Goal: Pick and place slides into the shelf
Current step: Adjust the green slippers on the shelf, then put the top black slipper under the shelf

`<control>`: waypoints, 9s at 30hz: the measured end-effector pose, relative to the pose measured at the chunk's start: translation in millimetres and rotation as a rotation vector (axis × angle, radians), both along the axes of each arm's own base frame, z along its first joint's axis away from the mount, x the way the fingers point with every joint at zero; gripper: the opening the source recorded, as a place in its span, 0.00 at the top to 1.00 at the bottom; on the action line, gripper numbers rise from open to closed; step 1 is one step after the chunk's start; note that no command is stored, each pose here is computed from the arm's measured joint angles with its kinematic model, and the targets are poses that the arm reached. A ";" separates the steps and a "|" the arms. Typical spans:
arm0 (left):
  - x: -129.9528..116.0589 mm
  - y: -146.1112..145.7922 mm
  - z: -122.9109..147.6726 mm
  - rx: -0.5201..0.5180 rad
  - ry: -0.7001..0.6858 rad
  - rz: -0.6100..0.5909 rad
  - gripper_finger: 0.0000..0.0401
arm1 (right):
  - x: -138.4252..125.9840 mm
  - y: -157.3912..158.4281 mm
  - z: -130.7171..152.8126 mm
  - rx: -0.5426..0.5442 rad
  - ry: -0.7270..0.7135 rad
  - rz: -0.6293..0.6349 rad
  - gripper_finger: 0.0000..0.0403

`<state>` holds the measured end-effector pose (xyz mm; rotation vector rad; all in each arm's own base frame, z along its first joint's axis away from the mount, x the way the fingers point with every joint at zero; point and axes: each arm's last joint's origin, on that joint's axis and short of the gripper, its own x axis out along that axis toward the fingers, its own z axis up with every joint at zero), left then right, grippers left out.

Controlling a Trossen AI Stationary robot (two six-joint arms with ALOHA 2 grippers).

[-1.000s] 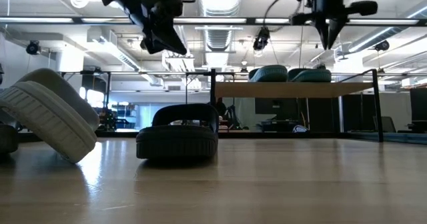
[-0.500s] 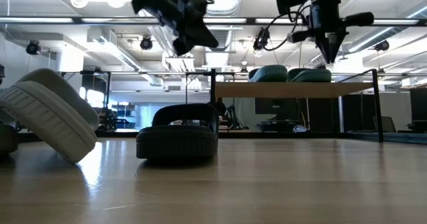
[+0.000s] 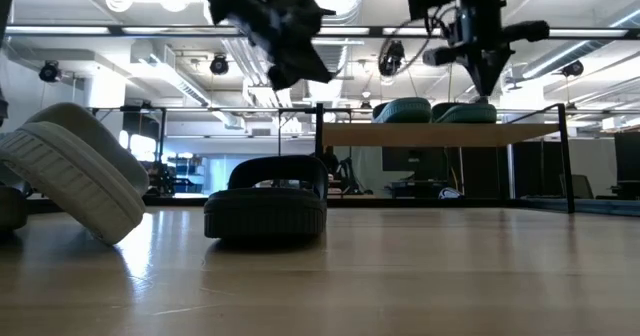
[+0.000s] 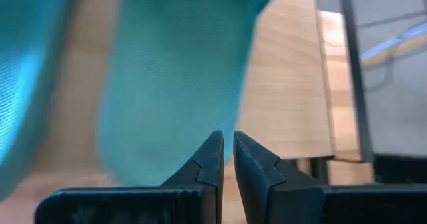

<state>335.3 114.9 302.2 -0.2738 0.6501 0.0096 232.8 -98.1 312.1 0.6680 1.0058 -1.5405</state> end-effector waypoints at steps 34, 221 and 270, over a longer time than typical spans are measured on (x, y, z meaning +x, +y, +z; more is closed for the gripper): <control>-132.6 -65.2 -12.9 -0.004 -0.035 -0.026 1.00 | 64.2 108.4 37.6 -0.186 -0.584 0.652 0.93; -157.3 -132.1 -63.8 -0.016 0.302 -0.073 1.00 | 176.1 178.8 -130.4 -0.207 0.199 1.398 0.98; -154.6 -131.7 -62.2 -0.041 0.273 -0.022 1.00 | 210.5 168.3 -145.8 -0.388 0.390 1.941 0.88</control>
